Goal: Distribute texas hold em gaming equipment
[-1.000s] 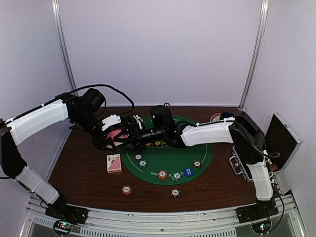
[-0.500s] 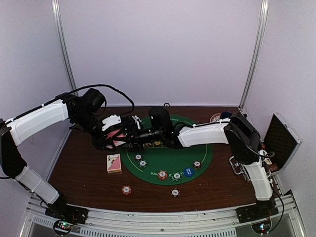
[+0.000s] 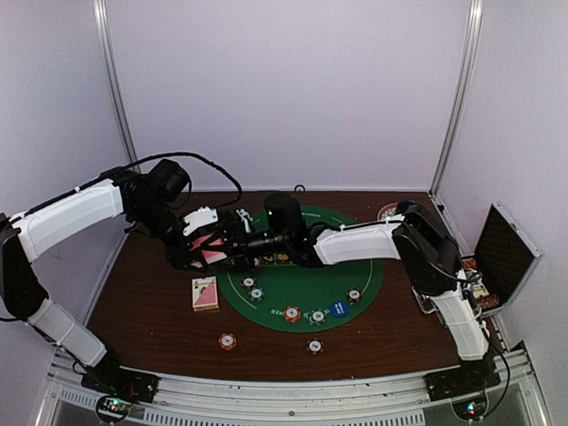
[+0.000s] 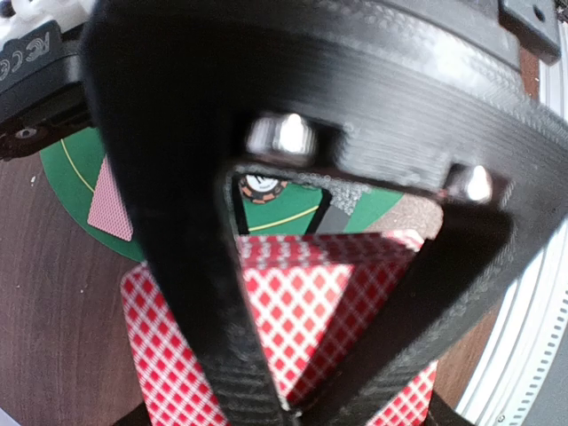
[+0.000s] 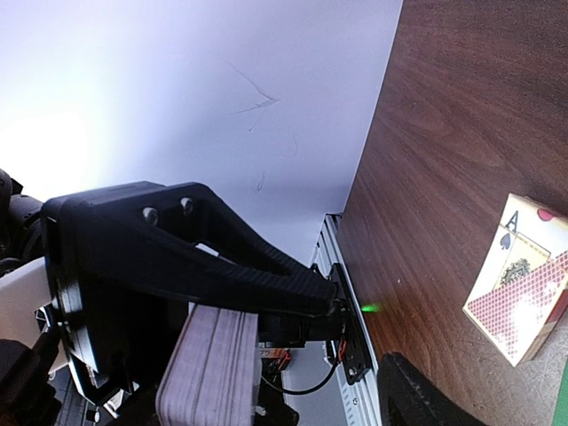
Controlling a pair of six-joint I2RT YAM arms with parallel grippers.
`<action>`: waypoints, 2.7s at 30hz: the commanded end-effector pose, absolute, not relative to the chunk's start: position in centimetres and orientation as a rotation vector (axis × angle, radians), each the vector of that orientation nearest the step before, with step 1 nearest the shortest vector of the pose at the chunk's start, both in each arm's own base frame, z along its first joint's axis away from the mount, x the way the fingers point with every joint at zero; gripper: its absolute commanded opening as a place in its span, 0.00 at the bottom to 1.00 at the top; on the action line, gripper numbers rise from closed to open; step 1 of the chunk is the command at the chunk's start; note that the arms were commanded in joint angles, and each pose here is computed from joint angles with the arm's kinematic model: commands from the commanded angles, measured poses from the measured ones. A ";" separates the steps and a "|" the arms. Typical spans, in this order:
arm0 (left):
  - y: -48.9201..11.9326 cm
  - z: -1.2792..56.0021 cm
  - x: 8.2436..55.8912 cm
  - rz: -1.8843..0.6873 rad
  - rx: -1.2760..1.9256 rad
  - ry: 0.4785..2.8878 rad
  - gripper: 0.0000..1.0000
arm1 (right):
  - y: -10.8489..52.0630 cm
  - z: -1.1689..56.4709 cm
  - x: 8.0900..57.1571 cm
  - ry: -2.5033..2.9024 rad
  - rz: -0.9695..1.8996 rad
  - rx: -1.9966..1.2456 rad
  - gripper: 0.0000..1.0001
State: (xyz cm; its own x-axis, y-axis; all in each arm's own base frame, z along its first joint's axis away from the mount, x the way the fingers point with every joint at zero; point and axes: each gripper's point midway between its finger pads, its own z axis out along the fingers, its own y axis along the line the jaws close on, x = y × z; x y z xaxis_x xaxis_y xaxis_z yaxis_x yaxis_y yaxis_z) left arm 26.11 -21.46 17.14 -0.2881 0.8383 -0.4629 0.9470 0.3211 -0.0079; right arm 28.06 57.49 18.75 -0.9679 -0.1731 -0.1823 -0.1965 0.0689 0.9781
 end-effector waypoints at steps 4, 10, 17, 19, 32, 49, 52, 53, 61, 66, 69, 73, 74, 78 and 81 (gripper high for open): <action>-21.7 18.2 25.8 -0.405 1.606 2.158 0.04 | 57.0 18.6 28.9 2.303 2.038 -0.400 0.65; -21.6 17.9 25.8 -0.392 1.615 2.158 0.03 | 55.3 17.8 28.9 2.348 1.983 -0.401 0.60; -21.5 17.9 25.8 -0.388 1.617 2.158 0.03 | 54.1 18.9 28.9 2.335 1.960 -0.421 0.57; -21.5 17.9 25.9 -0.388 1.619 2.159 0.02 | 54.1 19.4 28.8 2.325 1.968 -0.428 0.57; -21.1 17.1 25.9 -0.358 1.624 2.184 0.02 | 52.9 23.1 27.8 2.258 1.991 -0.478 0.54; -20.7 16.8 26.2 -0.320 1.624 2.201 0.01 | 51.9 23.0 28.3 2.297 1.971 -0.477 0.05; -20.6 16.7 26.3 -0.308 1.625 2.205 0.01 | 50.9 22.9 29.2 2.313 1.934 -0.467 0.01; -20.5 16.7 26.3 -0.302 1.624 2.205 0.01 | 50.5 23.0 29.4 2.316 1.924 -0.466 0.01; -20.4 16.9 26.6 -0.281 1.616 2.205 0.00 | 46.0 22.8 34.3 2.337 1.823 -0.377 0.00; -20.4 16.9 26.7 -0.281 1.614 2.207 0.00 | 41.8 20.7 40.1 2.399 1.627 -0.286 0.00; -20.4 16.9 26.7 -0.283 1.616 2.210 0.00 | 39.8 19.6 44.1 2.393 1.557 -0.224 0.00; -20.4 17.0 26.6 -0.286 1.618 2.215 0.00 | 37.9 17.5 48.2 2.414 1.454 -0.169 0.00; -20.4 17.0 26.6 -0.288 1.617 2.215 0.00 | 37.6 16.6 49.0 2.429 1.427 -0.157 0.00; -20.5 17.1 26.5 -0.300 1.617 2.216 0.00 | 36.8 14.6 52.0 2.442 1.371 -0.118 0.00; -20.4 16.9 26.2 -0.308 1.622 2.227 0.00 | 36.8 13.3 53.6 2.441 1.362 -0.091 0.00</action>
